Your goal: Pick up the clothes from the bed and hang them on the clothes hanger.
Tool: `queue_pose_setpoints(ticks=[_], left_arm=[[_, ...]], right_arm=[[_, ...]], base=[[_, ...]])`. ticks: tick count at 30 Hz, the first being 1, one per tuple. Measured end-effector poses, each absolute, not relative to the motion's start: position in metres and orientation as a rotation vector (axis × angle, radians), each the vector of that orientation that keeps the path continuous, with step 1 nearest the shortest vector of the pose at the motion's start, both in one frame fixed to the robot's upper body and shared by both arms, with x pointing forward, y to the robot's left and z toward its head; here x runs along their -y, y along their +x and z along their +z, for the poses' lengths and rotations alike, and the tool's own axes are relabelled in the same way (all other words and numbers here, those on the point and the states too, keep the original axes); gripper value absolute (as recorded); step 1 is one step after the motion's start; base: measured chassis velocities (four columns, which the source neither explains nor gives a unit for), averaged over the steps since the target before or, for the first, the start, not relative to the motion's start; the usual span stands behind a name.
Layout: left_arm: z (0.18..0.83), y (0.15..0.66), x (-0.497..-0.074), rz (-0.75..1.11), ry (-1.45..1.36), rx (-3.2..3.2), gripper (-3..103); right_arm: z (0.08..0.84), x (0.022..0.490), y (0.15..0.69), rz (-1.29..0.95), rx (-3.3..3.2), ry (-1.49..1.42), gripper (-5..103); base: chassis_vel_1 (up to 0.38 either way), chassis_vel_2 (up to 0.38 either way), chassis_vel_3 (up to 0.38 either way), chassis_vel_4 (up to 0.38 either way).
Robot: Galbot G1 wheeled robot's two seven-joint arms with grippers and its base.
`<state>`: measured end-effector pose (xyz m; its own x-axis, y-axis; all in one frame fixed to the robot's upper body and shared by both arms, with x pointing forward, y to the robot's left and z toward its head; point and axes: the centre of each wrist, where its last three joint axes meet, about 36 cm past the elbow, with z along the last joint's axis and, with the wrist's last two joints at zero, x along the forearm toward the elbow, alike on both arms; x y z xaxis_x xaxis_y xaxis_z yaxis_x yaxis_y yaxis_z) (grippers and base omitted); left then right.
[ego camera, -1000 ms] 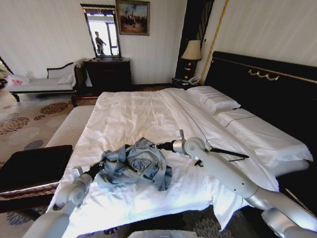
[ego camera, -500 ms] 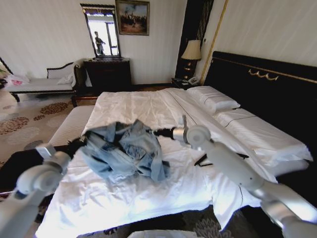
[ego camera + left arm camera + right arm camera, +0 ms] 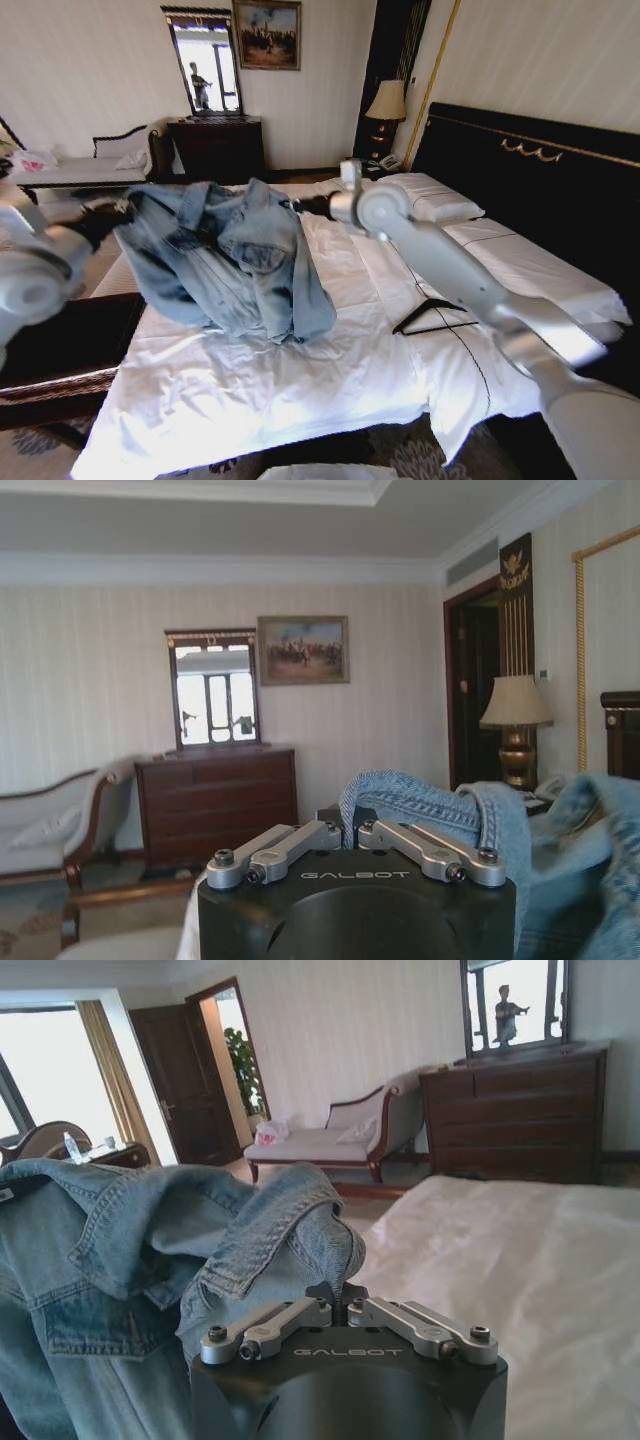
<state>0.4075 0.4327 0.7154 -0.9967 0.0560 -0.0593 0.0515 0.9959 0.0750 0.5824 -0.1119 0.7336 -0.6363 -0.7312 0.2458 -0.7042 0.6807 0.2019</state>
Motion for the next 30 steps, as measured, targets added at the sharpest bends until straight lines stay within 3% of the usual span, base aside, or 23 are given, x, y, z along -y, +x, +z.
queue_pose_setpoints(ticks=[4,18,24,30], left_arm=[[0.75,0.414,-0.442,0.165,0.065,-3.046,2],[0.827,0.422,-0.458,0.283,0.025,-2.972,2],[0.833,0.424,-0.46,0.306,0.023,-2.961,2],[0.816,0.413,-0.433,0.264,0.101,-2.956,2]], right_arm=[[0.76,0.084,0.602,-0.131,2.626,1.136,2],[0.818,0.066,0.636,-0.155,2.77,1.129,2],[0.823,0.062,0.646,-0.18,2.807,1.113,2],[0.822,0.07,0.625,-0.194,2.775,1.165,2]], base=[[0.0,0.0,0.0,0.0],[0.0,0.0,0.0,0.0],[0.0,0.0,0.0,0.0],[0.0,0.0,0.0,0.0]])
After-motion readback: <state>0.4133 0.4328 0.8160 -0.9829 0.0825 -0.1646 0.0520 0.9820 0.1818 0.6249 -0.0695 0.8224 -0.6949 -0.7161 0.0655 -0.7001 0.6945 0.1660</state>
